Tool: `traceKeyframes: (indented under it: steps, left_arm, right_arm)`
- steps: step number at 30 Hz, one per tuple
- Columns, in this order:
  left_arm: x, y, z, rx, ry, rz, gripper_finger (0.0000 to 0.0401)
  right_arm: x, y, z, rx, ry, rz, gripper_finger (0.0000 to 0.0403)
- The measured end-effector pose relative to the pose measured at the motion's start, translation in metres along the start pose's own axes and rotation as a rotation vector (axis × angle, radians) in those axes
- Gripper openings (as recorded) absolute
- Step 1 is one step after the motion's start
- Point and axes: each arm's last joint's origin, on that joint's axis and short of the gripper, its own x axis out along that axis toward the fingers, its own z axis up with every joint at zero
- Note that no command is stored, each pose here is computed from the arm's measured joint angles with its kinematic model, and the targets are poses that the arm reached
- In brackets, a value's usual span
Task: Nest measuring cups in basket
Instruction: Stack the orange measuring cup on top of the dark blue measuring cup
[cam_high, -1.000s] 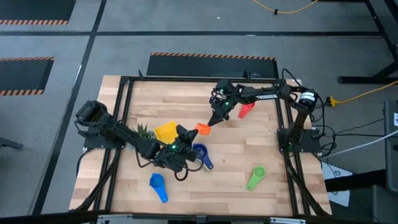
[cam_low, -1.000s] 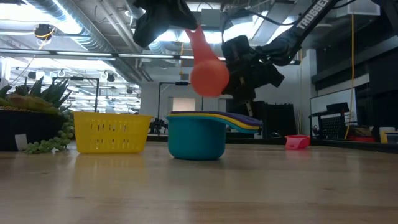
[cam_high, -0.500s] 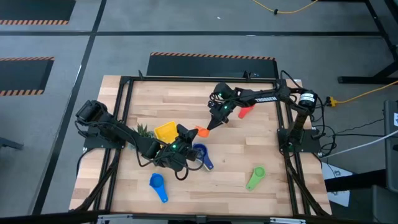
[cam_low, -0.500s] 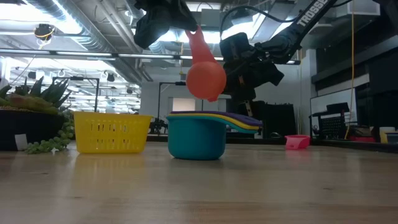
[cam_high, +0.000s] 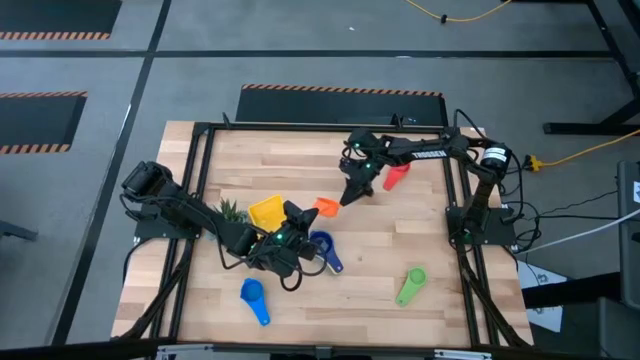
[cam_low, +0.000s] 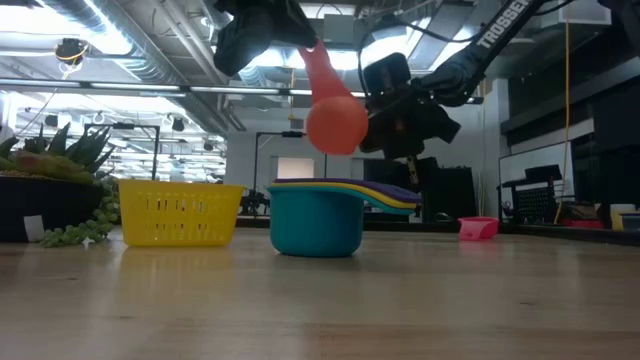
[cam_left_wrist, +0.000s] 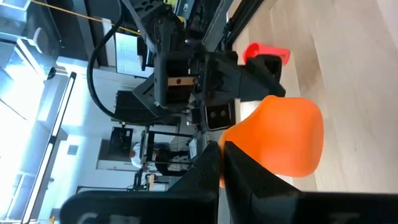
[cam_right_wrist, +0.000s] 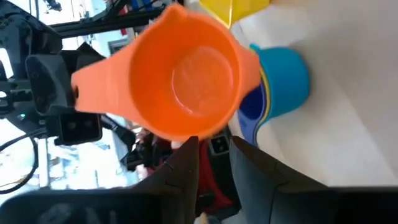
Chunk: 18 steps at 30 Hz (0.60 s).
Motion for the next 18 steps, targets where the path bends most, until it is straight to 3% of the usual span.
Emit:
traceKeyframes:
  steps: [7,18]
  left_arm:
    - [0.0,0.0007,0.0007,-0.012,-0.004,0.003,0.0]
    - [-0.0002,0.0041,0.0044,0.003,-0.025,0.014,0.0]
  right_arm:
    - [-0.0004,-0.0023,-0.0023,0.114,0.014,-0.004,0.0096]
    - [-0.0005,-0.0022,-0.002,0.192,0.011,-0.005,0.0096]
